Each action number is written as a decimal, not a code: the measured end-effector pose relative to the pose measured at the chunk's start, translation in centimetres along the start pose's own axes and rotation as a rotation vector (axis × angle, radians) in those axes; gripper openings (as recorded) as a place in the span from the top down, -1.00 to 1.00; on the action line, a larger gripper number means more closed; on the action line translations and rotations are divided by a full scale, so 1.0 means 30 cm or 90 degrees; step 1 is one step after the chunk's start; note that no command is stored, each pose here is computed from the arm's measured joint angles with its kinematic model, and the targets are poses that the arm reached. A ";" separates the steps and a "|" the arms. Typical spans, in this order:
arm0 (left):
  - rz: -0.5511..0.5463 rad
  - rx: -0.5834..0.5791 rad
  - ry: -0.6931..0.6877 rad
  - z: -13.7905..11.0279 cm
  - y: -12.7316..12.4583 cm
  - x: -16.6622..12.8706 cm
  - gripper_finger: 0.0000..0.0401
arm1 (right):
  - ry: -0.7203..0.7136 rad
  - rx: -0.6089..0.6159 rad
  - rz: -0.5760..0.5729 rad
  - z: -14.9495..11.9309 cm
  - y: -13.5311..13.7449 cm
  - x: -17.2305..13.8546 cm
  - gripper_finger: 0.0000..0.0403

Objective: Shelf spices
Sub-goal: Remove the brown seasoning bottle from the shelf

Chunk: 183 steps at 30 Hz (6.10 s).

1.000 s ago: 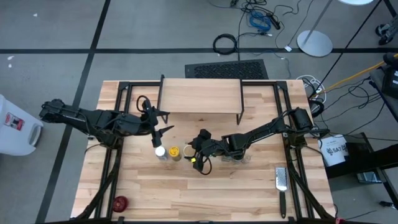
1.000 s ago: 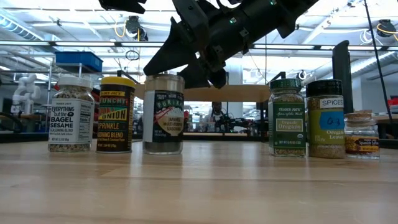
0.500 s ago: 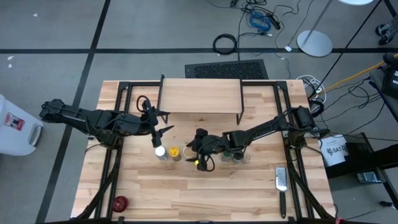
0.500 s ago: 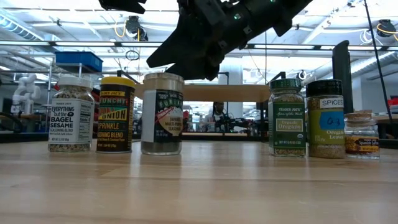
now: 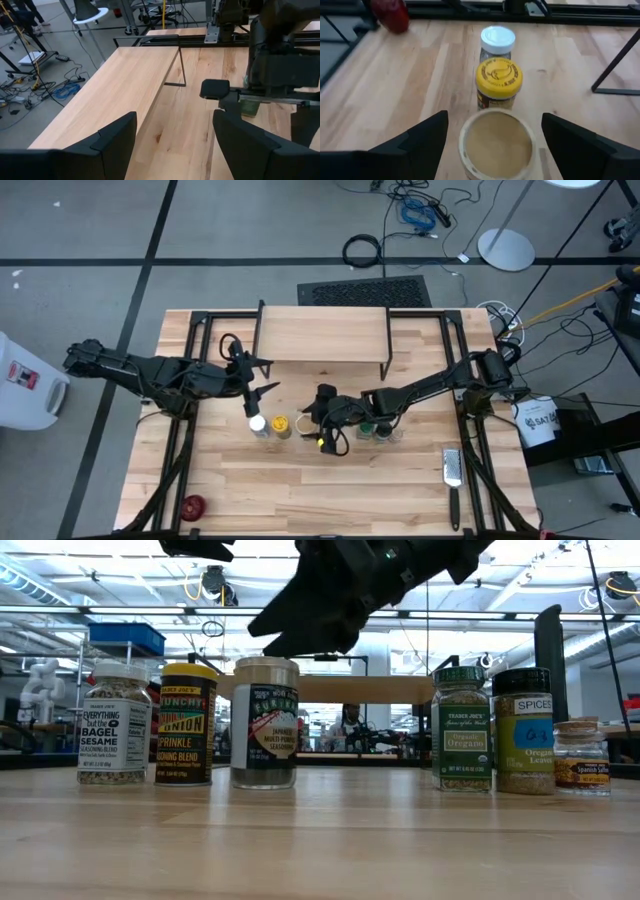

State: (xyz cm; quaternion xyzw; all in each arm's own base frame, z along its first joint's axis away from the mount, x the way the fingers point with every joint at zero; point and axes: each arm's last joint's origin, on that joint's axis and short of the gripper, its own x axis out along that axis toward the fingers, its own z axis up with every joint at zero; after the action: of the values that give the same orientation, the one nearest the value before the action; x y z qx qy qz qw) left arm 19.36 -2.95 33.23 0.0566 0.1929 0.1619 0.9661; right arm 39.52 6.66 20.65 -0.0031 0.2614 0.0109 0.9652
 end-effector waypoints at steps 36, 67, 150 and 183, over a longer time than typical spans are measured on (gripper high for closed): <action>0.000 -0.010 0.000 0.000 0.000 0.000 -0.36 | 0.061 0.095 -0.018 -0.067 -0.031 0.057 -0.43; 0.001 -0.008 0.000 0.000 0.000 0.001 -0.36 | 0.036 0.124 -0.004 -0.079 0.001 0.097 -0.35; -0.225 -0.089 0.033 -0.022 -0.158 -0.061 -0.36 | 0.258 0.055 -0.091 0.008 0.254 -0.616 -0.65; -0.208 -0.030 -0.014 -0.038 -0.356 0.077 -0.36 | 0.274 0.088 -0.195 -0.033 0.249 -0.718 -0.65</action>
State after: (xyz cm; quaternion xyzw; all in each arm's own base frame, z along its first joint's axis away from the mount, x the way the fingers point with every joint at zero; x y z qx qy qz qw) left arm 24.02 -12.17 29.53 0.0032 0.1852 0.0062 0.9827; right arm 20.25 13.70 30.66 0.0214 0.4571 -0.1538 0.8757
